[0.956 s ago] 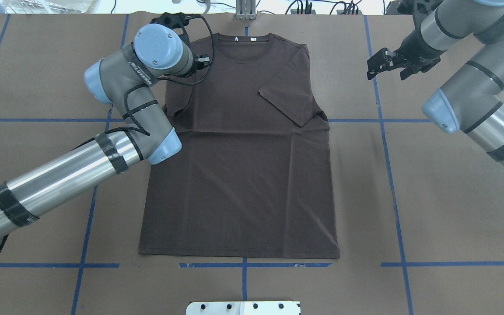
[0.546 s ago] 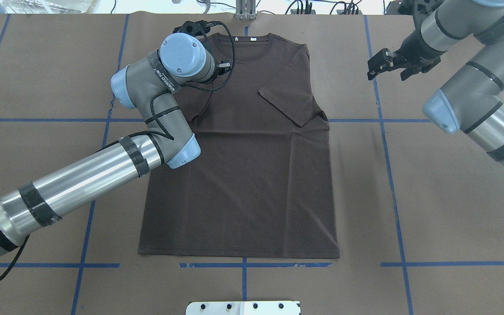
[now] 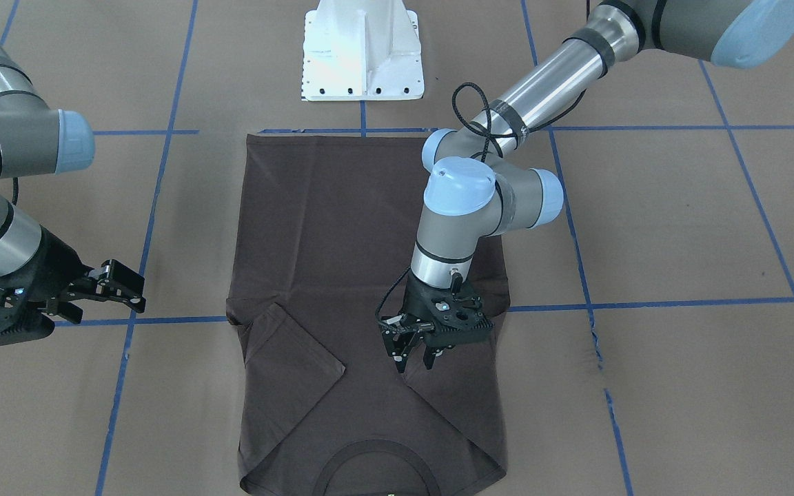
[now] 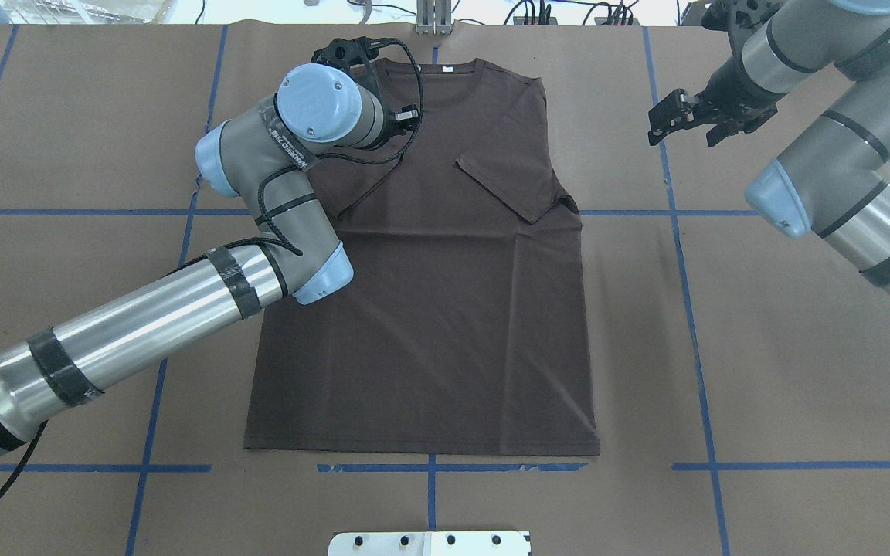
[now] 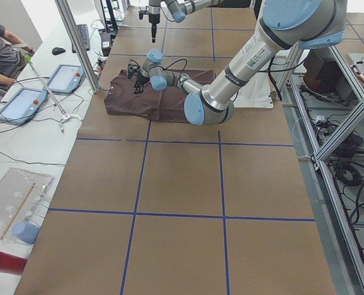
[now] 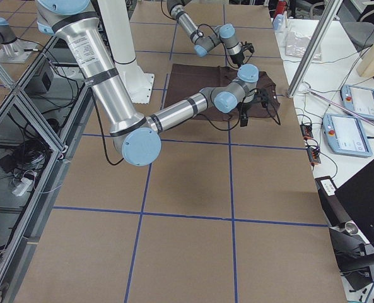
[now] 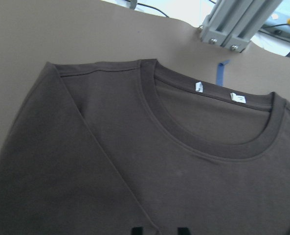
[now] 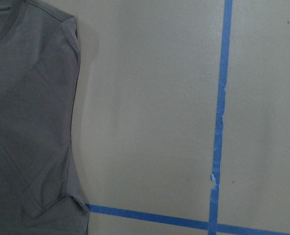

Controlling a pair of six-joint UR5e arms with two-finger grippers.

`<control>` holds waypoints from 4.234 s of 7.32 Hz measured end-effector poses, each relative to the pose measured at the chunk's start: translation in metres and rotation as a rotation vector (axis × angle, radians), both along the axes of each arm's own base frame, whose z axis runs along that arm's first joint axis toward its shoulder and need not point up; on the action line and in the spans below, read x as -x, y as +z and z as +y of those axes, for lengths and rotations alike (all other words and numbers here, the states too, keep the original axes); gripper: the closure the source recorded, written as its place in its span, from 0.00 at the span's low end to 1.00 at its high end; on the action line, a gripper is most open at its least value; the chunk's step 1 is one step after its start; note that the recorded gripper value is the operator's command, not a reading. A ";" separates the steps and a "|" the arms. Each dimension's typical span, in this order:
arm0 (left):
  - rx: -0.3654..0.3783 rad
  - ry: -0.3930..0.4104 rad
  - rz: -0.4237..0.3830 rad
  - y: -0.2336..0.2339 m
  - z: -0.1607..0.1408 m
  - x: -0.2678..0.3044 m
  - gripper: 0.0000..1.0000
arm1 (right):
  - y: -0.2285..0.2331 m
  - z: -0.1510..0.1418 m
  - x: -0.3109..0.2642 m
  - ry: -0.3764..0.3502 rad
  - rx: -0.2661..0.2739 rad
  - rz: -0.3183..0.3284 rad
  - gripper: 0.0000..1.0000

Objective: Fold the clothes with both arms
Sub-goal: 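Grasp the sleeve nearest the left gripper and fold it inward across the shirt, then move both grippers to the hem corners nearest the robot and grasp them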

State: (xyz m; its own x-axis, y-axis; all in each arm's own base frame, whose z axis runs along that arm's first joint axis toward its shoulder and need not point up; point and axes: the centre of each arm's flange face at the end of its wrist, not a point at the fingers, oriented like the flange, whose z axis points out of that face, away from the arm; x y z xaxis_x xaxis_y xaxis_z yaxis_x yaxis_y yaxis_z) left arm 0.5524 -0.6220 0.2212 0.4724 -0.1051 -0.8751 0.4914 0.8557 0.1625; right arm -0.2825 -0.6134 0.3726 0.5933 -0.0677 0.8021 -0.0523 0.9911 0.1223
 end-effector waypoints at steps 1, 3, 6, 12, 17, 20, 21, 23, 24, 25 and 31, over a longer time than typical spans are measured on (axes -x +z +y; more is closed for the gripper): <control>-0.011 0.065 0.018 0.009 0.023 0.022 0.00 | 0.004 0.016 0.003 0.006 0.040 -0.014 0.00; -0.027 0.188 -0.032 0.031 0.072 0.078 0.00 | 0.017 0.093 0.029 0.024 0.099 0.004 0.00; -0.065 0.260 -0.101 0.033 0.136 0.154 0.00 | -0.007 0.241 0.105 0.102 0.150 0.028 0.00; -0.072 0.271 -0.108 0.042 0.154 0.175 0.00 | -0.019 0.378 0.201 0.157 0.187 0.044 0.00; -0.072 0.274 -0.112 0.045 0.153 0.173 0.00 | -0.013 0.384 0.206 0.136 0.212 0.111 0.27; -0.072 0.275 -0.114 0.045 0.153 0.173 0.00 | -0.012 0.386 0.209 0.117 0.227 0.116 0.68; -0.072 0.275 -0.113 0.045 0.153 0.173 0.00 | -0.011 0.387 0.209 0.109 0.234 0.117 0.88; -0.074 0.275 -0.113 0.044 0.153 0.173 0.00 | -0.011 0.389 0.209 0.098 0.241 0.118 1.00; -0.074 0.275 -0.113 0.044 0.153 0.173 0.00 | -0.011 0.389 0.209 0.095 0.241 0.117 1.00; -0.074 0.275 -0.113 0.044 0.153 0.172 0.00 | -0.012 0.388 0.208 0.095 0.240 0.113 1.00; 0.132 0.259 -0.068 0.091 0.219 0.159 0.00 | -0.057 0.374 0.172 0.122 0.220 0.007 1.00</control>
State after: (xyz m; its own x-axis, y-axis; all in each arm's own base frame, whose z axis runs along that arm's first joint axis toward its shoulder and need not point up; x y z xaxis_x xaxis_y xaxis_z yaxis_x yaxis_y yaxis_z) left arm 0.3935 -0.4032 0.3118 0.5551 -0.0843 -0.8275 0.2454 0.9672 0.0662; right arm -0.4548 -0.2398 0.3155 0.5918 0.1801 0.7857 -0.1729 0.9804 -0.0945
